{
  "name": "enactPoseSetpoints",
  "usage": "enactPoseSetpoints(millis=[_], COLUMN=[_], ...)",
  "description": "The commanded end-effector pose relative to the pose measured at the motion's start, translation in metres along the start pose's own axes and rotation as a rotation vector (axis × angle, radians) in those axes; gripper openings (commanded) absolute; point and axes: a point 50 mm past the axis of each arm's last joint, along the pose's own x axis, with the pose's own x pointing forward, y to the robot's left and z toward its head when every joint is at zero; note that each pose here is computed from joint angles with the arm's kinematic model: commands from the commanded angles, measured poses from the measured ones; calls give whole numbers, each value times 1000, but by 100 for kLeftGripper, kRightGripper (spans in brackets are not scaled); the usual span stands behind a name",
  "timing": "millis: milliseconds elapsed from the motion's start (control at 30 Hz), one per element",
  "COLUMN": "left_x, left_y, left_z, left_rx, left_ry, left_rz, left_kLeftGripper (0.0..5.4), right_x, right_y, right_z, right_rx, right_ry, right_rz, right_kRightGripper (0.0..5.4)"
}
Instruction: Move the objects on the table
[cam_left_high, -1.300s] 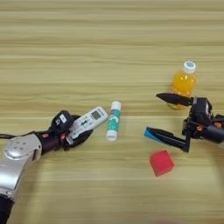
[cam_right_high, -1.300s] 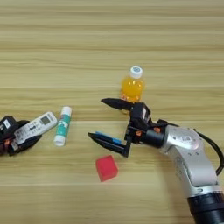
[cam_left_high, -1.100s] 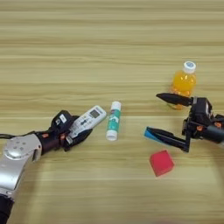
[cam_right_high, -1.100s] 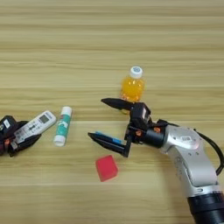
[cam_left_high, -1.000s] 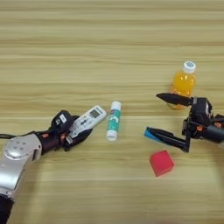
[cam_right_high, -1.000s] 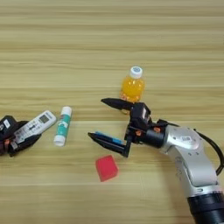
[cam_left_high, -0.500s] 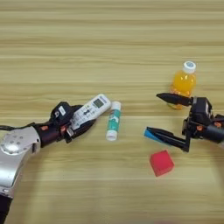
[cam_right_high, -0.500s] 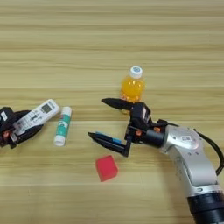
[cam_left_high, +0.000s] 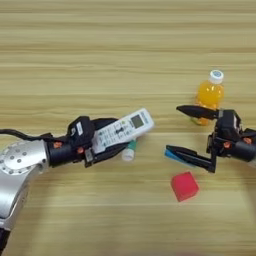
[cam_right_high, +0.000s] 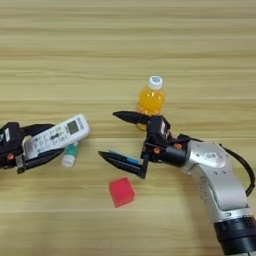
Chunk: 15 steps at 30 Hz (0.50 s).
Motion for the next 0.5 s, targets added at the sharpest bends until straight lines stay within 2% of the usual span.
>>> enactPoseSetpoints(millis=[33, 167, 500], left_x=[4, 9, 23], left_y=[-3, -6, -8], left_z=[4, 6, 17], left_rx=[-1, 16, 74], left_ry=[13, 33, 52], left_rz=[-64, -115, -208], left_kLeftGripper=[284, 284, 284], right_x=[3, 6, 20], right_y=[-1, -1, -4], right_z=[8, 10, 16], right_rx=[-59, -101, -158], right_ry=[45, 96, 178], right_rz=[67, 119, 242], right_kRightGripper=[540, 540, 540])
